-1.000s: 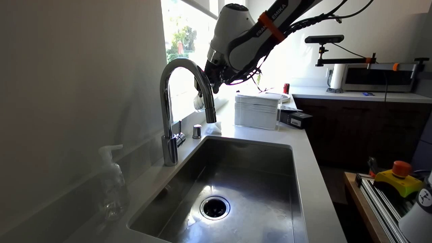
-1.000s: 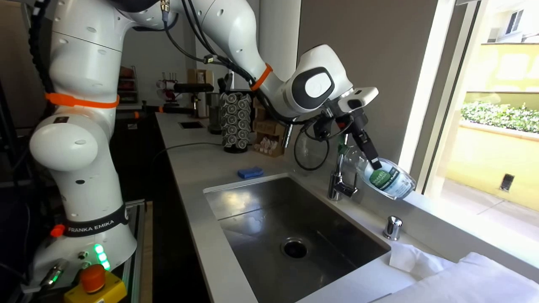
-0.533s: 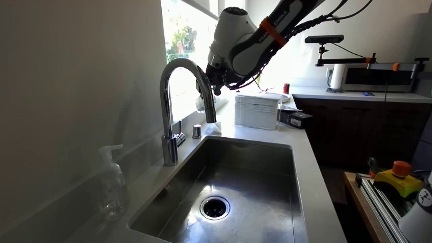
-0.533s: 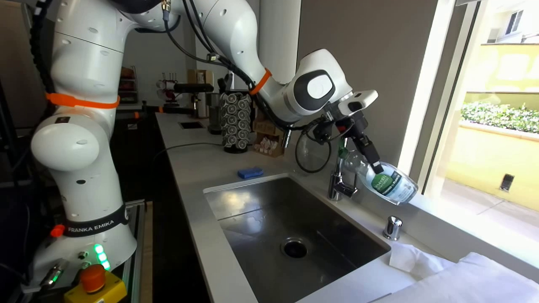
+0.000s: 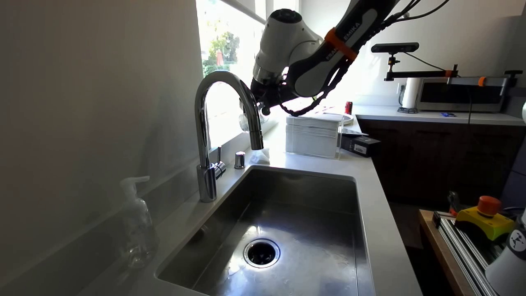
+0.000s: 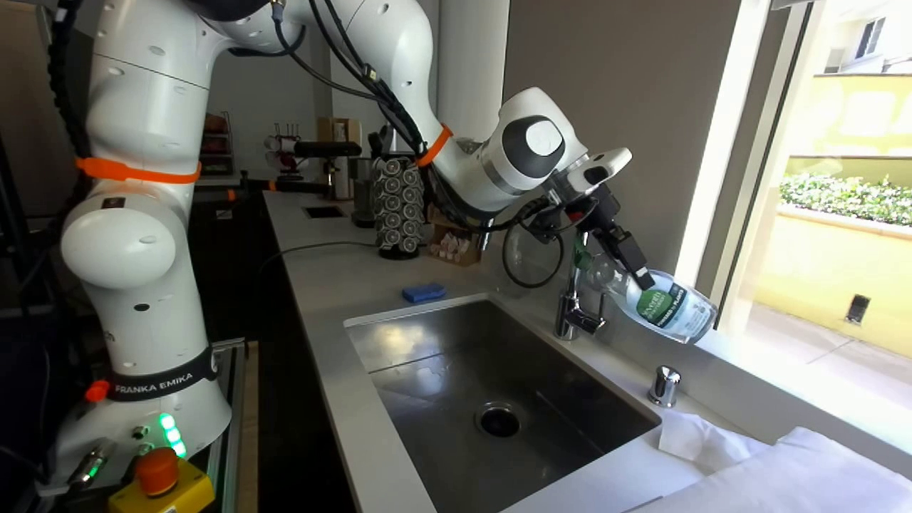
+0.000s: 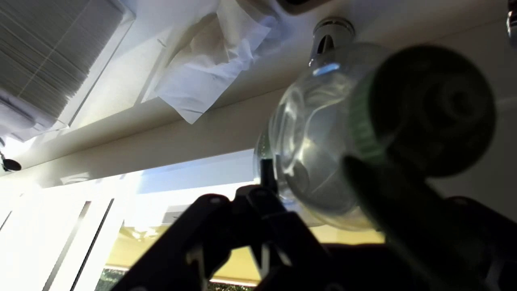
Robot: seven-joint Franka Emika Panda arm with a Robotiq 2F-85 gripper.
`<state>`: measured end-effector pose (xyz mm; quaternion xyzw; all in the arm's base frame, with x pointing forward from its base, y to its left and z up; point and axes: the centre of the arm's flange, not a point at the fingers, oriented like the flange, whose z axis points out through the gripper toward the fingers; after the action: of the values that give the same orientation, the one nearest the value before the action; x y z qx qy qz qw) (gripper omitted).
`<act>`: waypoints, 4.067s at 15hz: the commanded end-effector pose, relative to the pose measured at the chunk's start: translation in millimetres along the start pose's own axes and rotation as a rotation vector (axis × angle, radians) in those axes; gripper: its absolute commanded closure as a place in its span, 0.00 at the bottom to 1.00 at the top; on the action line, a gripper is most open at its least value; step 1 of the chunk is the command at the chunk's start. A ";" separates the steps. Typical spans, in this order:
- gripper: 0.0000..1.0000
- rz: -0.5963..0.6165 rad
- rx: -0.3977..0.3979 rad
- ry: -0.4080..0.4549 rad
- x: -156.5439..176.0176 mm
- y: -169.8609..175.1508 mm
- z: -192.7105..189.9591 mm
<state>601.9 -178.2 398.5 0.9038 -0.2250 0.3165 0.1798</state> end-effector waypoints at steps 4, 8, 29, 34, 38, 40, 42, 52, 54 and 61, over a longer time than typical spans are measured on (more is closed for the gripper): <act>0.73 -0.017 0.036 0.153 -6.8 -6.0 -18.6; 0.73 -0.010 0.049 0.223 -5.1 -4.8 -24.6; 0.73 0.014 -0.019 0.379 2.4 -15.2 -30.0; 0.73 0.029 -0.105 0.377 -1.8 -12.4 -20.3; 0.73 0.036 -0.169 0.390 -3.8 -11.9 -14.9; 0.73 0.033 -0.197 0.403 -4.2 -12.0 -13.5; 0.73 0.025 -0.218 0.414 -4.2 -12.7 -13.7; 0.73 0.014 -0.254 0.421 -9.6 -11.7 -11.5; 0.73 0.010 -0.256 0.426 -9.7 -11.9 -11.4; 0.73 -0.055 -0.252 0.482 -12.2 -15.8 -12.5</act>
<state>601.2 -160.2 394.7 0.7947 -0.1952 0.4661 0.3364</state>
